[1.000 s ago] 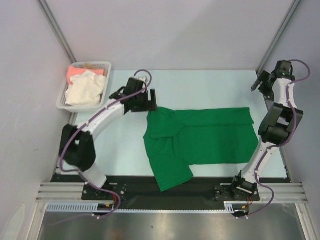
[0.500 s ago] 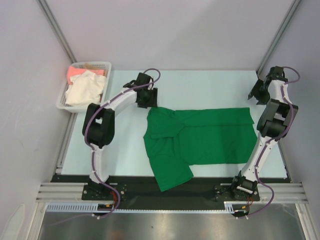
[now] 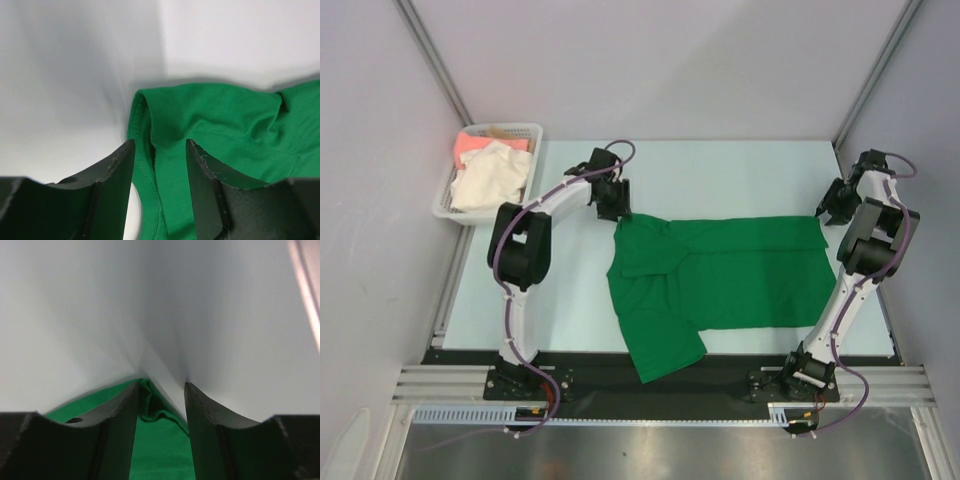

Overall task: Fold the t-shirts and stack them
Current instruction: Fold the tshirt

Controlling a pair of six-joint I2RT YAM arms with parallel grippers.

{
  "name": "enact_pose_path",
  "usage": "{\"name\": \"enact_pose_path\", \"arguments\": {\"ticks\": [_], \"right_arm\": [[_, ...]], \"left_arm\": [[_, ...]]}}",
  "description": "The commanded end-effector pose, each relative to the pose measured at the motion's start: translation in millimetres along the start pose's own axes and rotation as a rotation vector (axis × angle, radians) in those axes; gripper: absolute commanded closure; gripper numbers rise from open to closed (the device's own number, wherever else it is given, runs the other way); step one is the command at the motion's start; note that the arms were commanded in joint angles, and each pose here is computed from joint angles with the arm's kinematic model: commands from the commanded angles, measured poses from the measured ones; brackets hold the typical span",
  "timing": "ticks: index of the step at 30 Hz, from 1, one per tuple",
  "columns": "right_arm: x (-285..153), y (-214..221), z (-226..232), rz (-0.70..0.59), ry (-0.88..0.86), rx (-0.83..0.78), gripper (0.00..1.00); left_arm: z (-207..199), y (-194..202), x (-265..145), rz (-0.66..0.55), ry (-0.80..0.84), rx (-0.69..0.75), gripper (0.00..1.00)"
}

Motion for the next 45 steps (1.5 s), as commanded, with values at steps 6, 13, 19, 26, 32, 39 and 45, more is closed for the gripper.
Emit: {"name": "enact_pose_path", "arguments": {"ticks": [6, 13, 19, 26, 32, 39, 45], "right_arm": [[-8, 0, 10, -0.025, -0.065, -0.032, 0.47], [-11, -11, 18, -0.044, -0.095, -0.031, 0.46], [-23, -22, 10, -0.085, -0.048, -0.01, 0.38], [-24, -18, 22, -0.064, -0.101, -0.015, 0.4], [-9, 5, 22, -0.002, -0.093, -0.02, 0.51], [-5, 7, 22, 0.005, -0.094, -0.01, 0.62], [1, 7, 21, -0.005, -0.079, 0.014, 0.85]], "left_arm": [[-5, -11, 8, -0.011, 0.057, -0.05, 0.49], [2, -10, 14, -0.005, 0.044, -0.06, 0.68], [3, -14, 10, -0.019, 0.041, -0.056, 0.84], [2, -19, 8, -0.032, 0.035, -0.055, 1.0], [3, -20, 8, -0.032, 0.031, -0.058, 0.99], [7, -19, 10, -0.03, 0.017, -0.062, 1.0], [14, -22, 13, -0.039, -0.001, -0.081, 1.0]]}}
Point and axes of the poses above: each gripper's point midway between its finger pads, its own x axis out along the fingers, its own z axis along the line the jaws close on, y = z × x, the point moved 1 cm from there along -x, back along the fingers, and after that the axes turned 2 degrees about -x, right-handed, at the moved point
